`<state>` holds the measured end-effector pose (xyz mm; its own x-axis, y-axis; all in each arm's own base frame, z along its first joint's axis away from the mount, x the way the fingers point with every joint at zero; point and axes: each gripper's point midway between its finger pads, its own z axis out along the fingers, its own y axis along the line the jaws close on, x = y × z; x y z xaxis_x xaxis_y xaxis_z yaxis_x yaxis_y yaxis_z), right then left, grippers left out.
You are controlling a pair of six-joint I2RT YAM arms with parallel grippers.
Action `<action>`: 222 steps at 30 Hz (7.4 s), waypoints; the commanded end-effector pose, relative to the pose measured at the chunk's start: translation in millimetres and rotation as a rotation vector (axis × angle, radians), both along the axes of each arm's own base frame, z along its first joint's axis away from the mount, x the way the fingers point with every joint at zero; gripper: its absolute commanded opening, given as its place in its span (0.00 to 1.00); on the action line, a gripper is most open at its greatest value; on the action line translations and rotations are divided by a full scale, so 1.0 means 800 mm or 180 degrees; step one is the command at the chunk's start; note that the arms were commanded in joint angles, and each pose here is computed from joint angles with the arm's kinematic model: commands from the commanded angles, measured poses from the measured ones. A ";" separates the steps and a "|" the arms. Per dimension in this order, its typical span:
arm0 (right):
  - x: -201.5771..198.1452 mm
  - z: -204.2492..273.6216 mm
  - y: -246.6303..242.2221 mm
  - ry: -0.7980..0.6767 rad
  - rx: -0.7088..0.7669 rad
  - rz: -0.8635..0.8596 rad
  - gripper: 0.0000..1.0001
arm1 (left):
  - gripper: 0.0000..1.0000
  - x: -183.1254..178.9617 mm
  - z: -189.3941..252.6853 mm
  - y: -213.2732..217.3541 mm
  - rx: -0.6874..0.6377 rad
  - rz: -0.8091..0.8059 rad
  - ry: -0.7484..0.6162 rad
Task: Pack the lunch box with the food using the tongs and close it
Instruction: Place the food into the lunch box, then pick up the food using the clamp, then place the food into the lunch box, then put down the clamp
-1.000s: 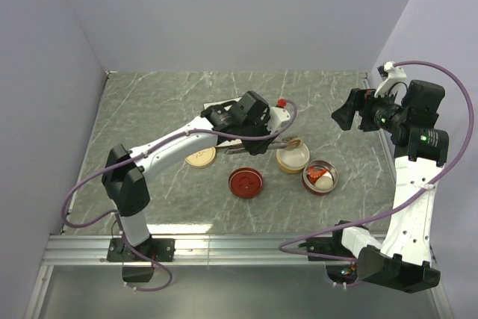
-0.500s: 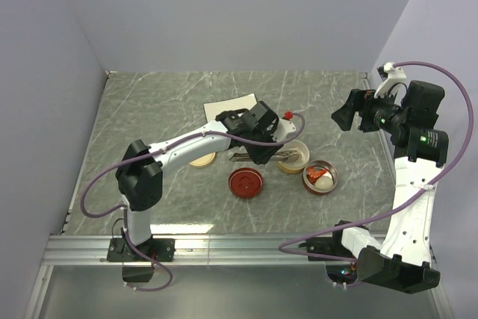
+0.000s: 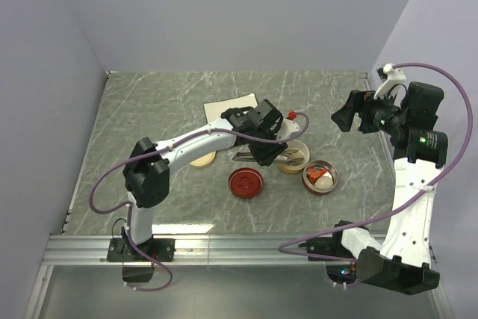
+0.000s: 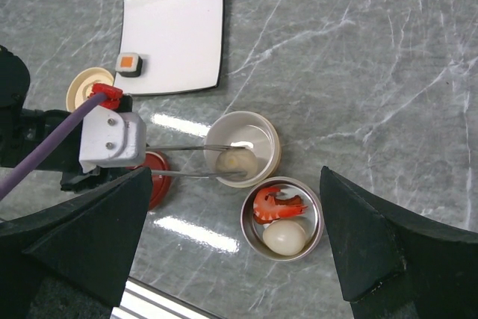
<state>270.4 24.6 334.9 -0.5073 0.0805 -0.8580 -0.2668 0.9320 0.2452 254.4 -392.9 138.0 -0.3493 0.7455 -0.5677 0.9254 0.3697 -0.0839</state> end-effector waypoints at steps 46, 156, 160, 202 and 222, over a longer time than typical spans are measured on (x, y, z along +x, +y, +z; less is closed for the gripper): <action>0.003 0.005 0.002 -0.0119 0.0006 0.0056 1.00 | 0.61 0.098 0.120 0.197 -0.0360 0.0751 -0.0379; 0.000 0.005 -0.004 -0.0129 -0.0064 -0.0017 1.00 | 0.27 0.049 0.051 0.024 -0.0522 0.0010 -0.0096; 0.000 0.005 -0.003 -0.0129 -0.0061 -0.0008 1.00 | 0.27 0.049 0.045 0.019 -0.0516 0.0011 -0.0094; 0.000 0.002 -0.006 -0.0114 -0.0083 -0.0037 1.00 | 0.56 0.065 0.055 0.010 -0.0476 0.0081 -0.0324; -0.003 0.005 -0.003 -0.0117 -0.0085 -0.0002 1.00 | 0.53 0.124 0.172 0.147 -0.1131 0.0903 -0.0437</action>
